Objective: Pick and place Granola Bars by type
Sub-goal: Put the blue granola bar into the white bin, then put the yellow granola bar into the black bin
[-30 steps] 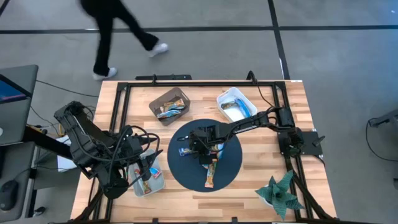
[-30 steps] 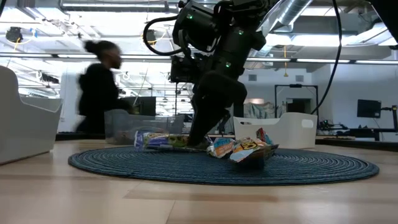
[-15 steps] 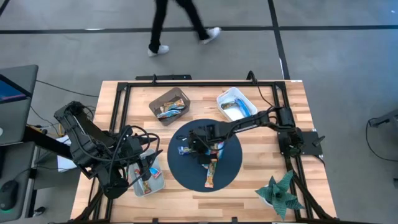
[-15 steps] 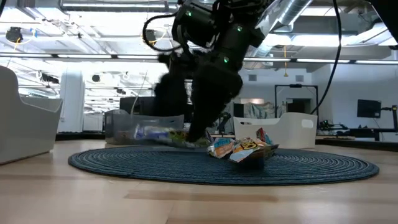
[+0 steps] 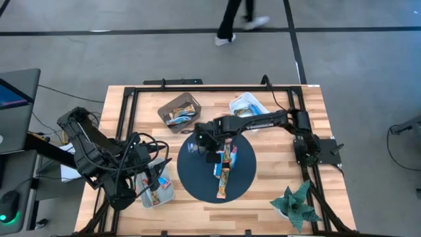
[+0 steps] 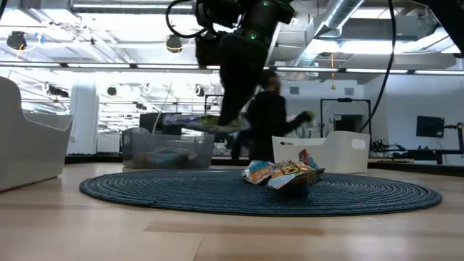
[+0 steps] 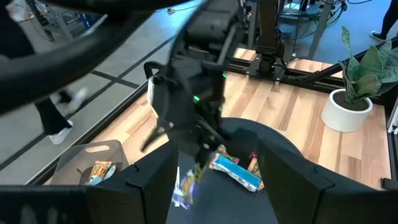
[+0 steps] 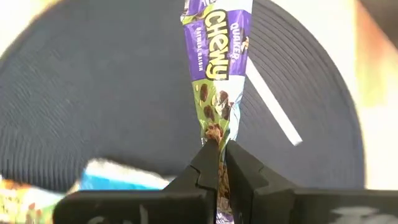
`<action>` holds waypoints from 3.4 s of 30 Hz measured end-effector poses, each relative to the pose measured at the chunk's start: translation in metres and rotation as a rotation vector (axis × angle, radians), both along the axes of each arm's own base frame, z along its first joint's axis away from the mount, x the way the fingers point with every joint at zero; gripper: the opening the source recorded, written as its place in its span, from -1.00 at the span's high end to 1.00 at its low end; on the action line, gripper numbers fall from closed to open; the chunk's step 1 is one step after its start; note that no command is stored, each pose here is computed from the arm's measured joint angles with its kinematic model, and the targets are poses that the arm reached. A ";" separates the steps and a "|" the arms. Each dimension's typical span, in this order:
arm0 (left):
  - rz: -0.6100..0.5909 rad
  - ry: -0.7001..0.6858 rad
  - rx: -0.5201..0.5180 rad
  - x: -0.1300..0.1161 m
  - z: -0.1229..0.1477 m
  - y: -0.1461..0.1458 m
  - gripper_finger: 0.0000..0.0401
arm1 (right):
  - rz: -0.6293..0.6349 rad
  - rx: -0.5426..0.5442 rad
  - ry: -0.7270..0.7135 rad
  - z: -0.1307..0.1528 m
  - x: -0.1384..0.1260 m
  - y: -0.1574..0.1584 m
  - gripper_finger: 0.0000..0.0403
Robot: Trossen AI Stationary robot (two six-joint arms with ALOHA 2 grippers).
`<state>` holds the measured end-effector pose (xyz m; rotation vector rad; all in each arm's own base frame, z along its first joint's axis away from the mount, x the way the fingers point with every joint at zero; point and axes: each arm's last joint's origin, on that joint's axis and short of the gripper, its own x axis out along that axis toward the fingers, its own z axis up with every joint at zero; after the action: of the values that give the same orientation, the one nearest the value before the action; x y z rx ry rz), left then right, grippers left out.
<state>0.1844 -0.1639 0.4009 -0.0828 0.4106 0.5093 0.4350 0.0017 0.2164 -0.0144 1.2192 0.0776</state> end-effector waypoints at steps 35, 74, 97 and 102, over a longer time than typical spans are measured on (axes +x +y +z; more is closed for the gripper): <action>0.018 0.014 0.044 -0.003 -0.001 0.004 -0.06 | -0.713 0.043 0.109 0.025 -0.188 -0.158 0.95; -0.189 0.336 0.039 0.092 -0.029 0.030 -0.06 | -0.305 0.049 -0.440 0.137 -0.240 -0.014 -0.23; 0.044 0.376 -0.621 0.218 -0.138 0.093 -0.06 | -0.368 -0.070 -0.443 0.134 -0.272 0.060 -0.23; 0.132 0.390 -0.684 0.229 -0.164 0.091 -0.06 | -0.380 -0.119 -0.386 0.129 -0.283 0.064 -0.23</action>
<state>0.4135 -0.0730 0.2369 -0.6810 0.9554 0.4961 0.1522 0.0662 0.3449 0.0945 0.8225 -0.3174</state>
